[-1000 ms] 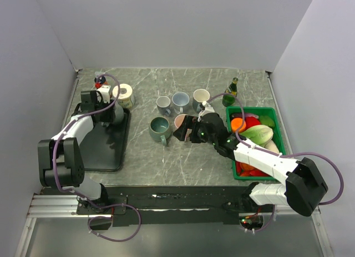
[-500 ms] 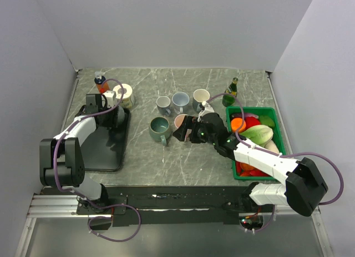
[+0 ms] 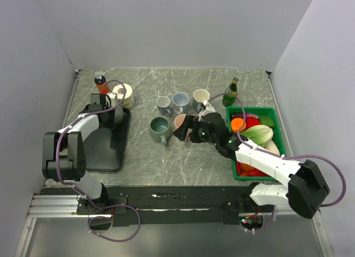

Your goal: Turn the mug right side up

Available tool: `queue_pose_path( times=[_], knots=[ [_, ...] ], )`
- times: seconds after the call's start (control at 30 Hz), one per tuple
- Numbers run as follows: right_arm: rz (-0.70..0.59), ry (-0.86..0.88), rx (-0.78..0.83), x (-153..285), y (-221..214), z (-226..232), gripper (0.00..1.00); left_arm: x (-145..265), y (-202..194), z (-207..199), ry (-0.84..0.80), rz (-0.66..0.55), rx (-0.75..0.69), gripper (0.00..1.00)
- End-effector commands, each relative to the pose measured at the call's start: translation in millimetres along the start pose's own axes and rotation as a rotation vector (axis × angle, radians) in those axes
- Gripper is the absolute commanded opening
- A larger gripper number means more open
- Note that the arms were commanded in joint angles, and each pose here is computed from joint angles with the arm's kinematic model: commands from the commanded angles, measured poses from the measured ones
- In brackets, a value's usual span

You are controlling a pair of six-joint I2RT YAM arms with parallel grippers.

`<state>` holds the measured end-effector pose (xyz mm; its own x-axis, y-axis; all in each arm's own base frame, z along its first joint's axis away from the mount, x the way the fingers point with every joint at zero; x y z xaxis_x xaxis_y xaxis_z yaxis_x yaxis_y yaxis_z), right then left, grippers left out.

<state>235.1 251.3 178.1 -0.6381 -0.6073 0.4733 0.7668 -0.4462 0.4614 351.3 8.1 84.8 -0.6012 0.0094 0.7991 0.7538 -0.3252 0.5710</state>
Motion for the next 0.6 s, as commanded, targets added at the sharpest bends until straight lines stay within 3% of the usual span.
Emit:
queue_pose_path(
  times=[0.0,0.03,0.13,0.37,0.57],
  knots=[
    [-0.052,0.038,-0.005,8.6,9.1,7.4,0.96,16.4,21.4,9.0,0.066,-0.062,0.004,0.14],
    [-0.052,0.037,-0.005,8.9,8.7,6.9,0.96,18.5,21.6,10.2,0.073,-0.066,0.010,0.15],
    [-0.055,0.040,-0.007,10.4,9.1,7.3,0.96,22.2,23.6,11.1,0.085,-0.084,0.024,0.01],
    [-0.063,0.049,-0.010,13.8,9.3,7.1,0.96,30.1,25.7,10.1,0.087,0.012,0.155,0.01],
    [-0.049,0.082,-0.010,17.3,8.5,14.6,0.96,85.8,46.1,-2.3,0.074,-0.082,0.284,0.01]
  ],
)
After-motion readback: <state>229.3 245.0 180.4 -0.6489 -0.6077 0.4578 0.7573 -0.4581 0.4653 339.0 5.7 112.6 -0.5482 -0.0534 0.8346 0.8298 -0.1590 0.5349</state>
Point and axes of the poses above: each gripper's point midway between its finger pads, its own x axis back along the fingers, its own z axis along the line the jaws close on, y = z × x, the point moved 4 cm from there along x, back along the fingers, and after that the axes turned 14 degrees about -x, right-handed, at the moved point
